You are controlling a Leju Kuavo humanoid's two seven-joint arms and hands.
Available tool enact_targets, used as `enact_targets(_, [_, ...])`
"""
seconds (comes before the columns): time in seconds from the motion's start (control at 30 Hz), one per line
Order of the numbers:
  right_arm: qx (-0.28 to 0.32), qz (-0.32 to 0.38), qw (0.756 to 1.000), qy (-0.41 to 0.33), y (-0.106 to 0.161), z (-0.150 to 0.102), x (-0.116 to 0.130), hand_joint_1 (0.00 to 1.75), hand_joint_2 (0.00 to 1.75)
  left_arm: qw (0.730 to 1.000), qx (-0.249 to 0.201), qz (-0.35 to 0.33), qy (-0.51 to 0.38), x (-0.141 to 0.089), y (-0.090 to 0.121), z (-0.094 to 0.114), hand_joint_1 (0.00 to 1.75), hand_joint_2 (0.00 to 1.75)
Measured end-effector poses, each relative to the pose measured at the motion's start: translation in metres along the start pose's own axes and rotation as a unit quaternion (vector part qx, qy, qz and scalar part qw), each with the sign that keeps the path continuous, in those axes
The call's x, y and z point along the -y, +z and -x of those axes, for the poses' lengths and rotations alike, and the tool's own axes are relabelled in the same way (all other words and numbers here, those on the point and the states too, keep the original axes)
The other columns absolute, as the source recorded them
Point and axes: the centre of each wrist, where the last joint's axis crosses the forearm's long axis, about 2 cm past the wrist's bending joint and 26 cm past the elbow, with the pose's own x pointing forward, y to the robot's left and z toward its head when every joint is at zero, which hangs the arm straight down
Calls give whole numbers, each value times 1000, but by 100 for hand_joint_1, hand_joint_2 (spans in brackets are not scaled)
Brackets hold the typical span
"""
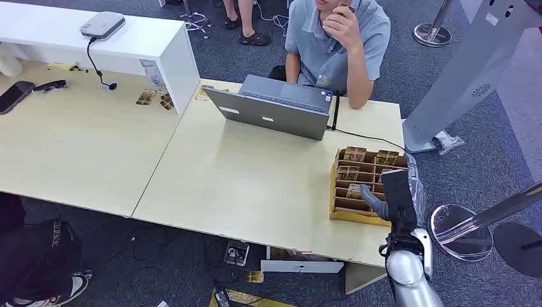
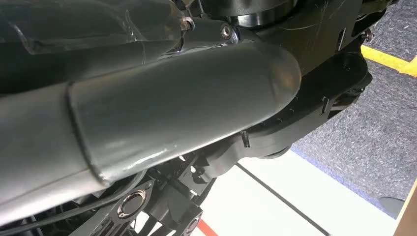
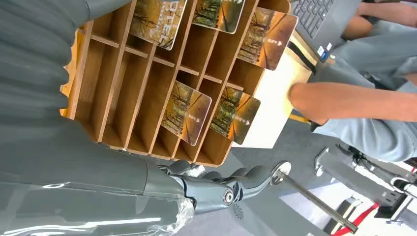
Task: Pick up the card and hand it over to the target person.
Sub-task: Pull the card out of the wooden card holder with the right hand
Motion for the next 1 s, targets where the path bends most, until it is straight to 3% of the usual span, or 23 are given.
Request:
enact_targets(0.13, [0,1,1000,0,-1,-1,1,0,175,1000,0,0,0,0,0,0,0,0])
enact_targets(0.33, [31,-1,996,83,-12,-9,9,0,175,1000,-2,0,-11,-5,4,-5,0,0])
enact_targets(0.63, [37,-8,995,93,-20,-12,10,2,175,1000,-2,0,-17,-9,5,-7,0,0])
enact_targets(0.77, [33,-31,994,102,-23,-11,0,169,175,1000,-3,-3,-27,-14,8,-11,0,0])
enact_targets(0.8, [30,-35,994,103,-24,-10,-3,175,175,1000,-3,-4,-29,-15,9,-12,0,0])
enact_targets(1.0, [15,-42,992,116,-23,-3,-12,169,175,999,-4,-7,-33,-18,10,-15,0,0])
